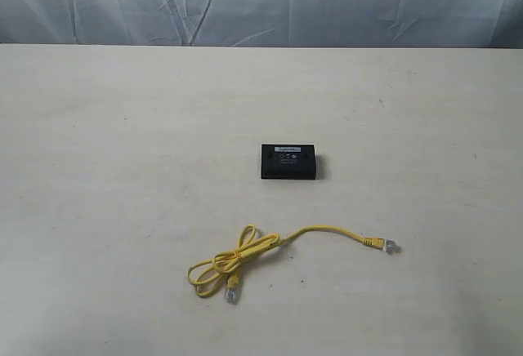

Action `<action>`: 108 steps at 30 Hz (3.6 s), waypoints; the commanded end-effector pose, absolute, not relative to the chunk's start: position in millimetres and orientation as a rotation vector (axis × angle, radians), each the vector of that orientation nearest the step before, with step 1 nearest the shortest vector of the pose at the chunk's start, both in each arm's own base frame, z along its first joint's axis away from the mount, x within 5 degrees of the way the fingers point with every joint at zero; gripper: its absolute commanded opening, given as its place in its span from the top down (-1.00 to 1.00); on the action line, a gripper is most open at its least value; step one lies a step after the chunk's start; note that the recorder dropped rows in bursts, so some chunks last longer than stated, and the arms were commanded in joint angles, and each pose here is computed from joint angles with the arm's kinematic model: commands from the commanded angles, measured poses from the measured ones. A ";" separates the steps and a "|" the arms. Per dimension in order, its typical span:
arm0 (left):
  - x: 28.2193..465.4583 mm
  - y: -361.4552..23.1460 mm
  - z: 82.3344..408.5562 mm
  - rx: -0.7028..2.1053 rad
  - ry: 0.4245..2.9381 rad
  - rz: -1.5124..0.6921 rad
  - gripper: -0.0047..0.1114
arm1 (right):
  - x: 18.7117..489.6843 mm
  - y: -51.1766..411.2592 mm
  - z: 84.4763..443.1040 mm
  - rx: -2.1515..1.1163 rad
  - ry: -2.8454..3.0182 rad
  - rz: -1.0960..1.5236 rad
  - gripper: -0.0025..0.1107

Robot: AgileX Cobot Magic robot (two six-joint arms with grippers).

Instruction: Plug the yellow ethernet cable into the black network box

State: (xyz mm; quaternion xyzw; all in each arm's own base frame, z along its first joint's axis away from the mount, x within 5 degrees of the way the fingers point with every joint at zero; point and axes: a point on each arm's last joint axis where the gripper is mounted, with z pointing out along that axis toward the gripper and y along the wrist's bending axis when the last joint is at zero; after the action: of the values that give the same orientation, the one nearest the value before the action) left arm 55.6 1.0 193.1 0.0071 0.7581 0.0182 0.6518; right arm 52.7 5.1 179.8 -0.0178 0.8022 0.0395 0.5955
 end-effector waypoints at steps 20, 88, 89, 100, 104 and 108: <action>52.7 2.2 231.2 -0.074 1.280 -0.044 0.92 | 52.8 5.0 180.5 -0.036 1.848 0.092 0.97; 246.9 -380.3 149.9 2.233 1.727 -0.276 0.88 | 52.8 4.9 180.6 -0.039 1.846 0.088 0.97; 246.8 -380.2 149.9 2.250 1.705 -0.272 0.83 | 52.8 4.9 180.6 -0.039 1.846 0.088 0.97; 254.7 -384.2 139.4 2.240 1.626 -0.194 0.34 | 52.8 4.9 180.5 -0.037 1.848 0.090 0.97; 257.6 -381.4 132.6 2.287 1.602 -0.136 0.34 | 52.8 4.9 180.5 -0.037 1.848 0.090 0.97; 257.9 -381.2 126.4 2.300 1.609 -0.130 0.34 | 52.8 4.9 180.5 -0.037 1.848 0.090 0.97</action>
State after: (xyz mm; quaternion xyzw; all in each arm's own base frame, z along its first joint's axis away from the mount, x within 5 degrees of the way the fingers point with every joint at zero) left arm 257.9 -380.1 130.4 0.8064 0.5648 -0.0469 0.1690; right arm 52.7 5.1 179.8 -0.0178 0.8022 0.0395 0.5955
